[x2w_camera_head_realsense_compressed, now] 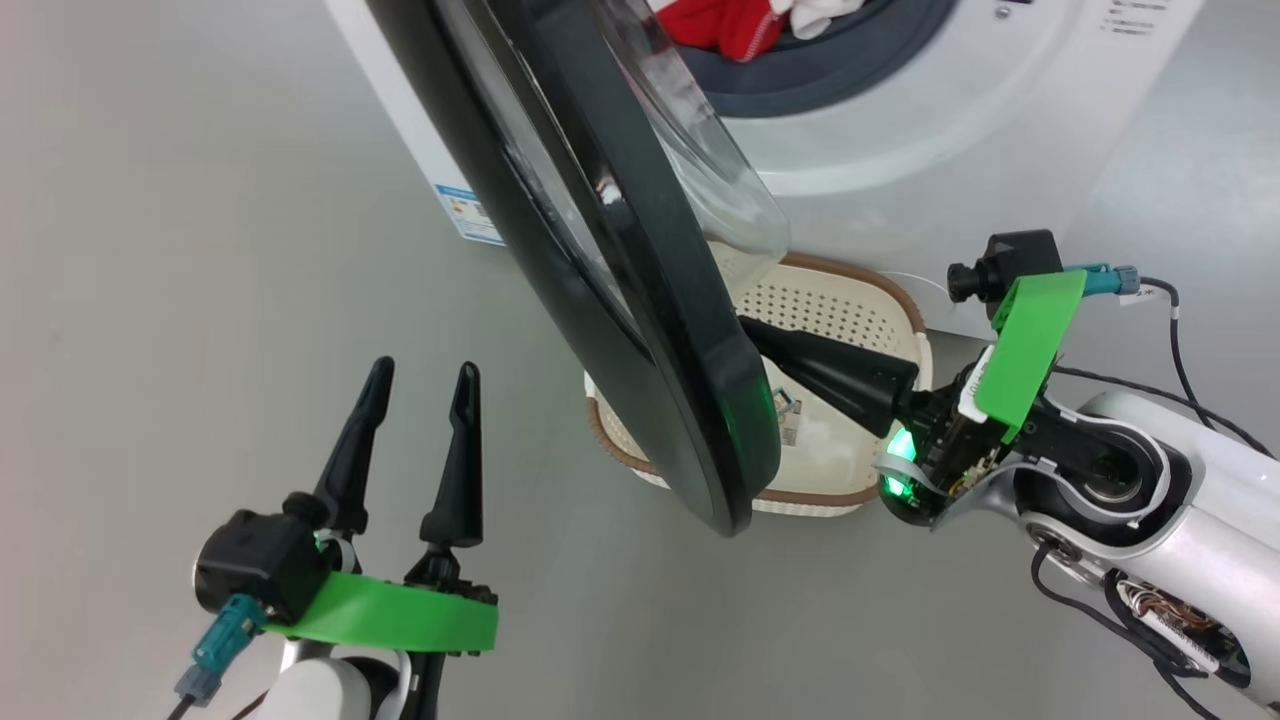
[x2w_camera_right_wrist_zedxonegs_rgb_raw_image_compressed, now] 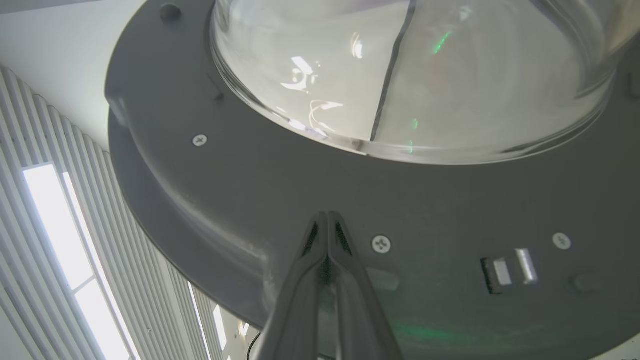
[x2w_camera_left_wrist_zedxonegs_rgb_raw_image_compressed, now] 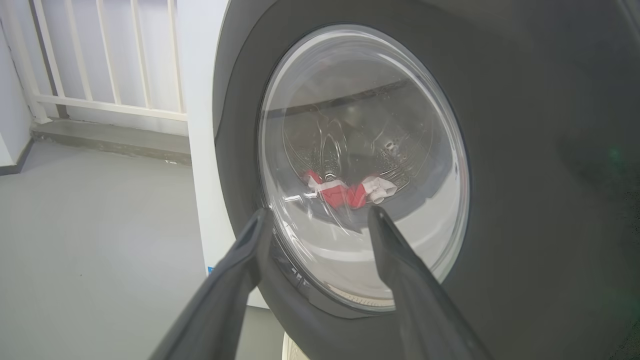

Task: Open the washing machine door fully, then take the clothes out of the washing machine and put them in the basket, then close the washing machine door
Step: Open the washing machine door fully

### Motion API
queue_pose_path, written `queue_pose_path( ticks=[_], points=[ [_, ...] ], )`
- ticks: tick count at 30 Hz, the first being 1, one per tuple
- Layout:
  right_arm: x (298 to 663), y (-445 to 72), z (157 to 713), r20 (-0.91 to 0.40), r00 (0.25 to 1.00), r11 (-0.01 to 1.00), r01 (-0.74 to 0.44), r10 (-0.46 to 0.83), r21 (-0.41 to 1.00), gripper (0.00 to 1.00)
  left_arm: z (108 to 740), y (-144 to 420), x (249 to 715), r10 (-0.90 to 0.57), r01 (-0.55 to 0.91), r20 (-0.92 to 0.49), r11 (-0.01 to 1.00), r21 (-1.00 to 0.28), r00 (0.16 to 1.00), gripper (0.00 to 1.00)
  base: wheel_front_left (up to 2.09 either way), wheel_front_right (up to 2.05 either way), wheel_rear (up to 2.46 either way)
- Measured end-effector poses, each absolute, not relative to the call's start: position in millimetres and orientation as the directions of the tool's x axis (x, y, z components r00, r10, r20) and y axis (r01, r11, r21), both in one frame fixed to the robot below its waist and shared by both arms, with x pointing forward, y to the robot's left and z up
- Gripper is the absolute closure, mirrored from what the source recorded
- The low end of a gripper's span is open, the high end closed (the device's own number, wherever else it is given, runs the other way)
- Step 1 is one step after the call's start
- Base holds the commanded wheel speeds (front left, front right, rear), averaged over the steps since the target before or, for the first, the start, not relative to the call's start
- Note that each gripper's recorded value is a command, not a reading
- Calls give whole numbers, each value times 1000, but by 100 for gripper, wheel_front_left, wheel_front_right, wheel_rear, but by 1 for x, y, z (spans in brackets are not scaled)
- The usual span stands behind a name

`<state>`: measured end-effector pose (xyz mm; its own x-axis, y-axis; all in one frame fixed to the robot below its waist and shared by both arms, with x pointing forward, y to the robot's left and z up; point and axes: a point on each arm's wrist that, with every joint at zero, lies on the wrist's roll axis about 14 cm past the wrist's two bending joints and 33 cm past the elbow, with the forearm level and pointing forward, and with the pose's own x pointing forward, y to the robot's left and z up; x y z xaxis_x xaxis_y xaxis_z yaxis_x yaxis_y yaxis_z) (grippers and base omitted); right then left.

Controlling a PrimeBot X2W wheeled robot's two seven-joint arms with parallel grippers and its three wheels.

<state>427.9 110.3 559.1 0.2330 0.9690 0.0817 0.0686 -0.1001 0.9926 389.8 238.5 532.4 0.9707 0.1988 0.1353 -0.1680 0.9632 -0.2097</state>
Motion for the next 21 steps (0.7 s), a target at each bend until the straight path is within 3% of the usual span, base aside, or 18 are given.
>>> queue_pose_path(
  ticks=[21],
  points=[
    [374,157,564,58,35,-60,48,998,997,100,547,274,342,323,-287,158,934,-213,933,0,0,0,0]
  ],
)
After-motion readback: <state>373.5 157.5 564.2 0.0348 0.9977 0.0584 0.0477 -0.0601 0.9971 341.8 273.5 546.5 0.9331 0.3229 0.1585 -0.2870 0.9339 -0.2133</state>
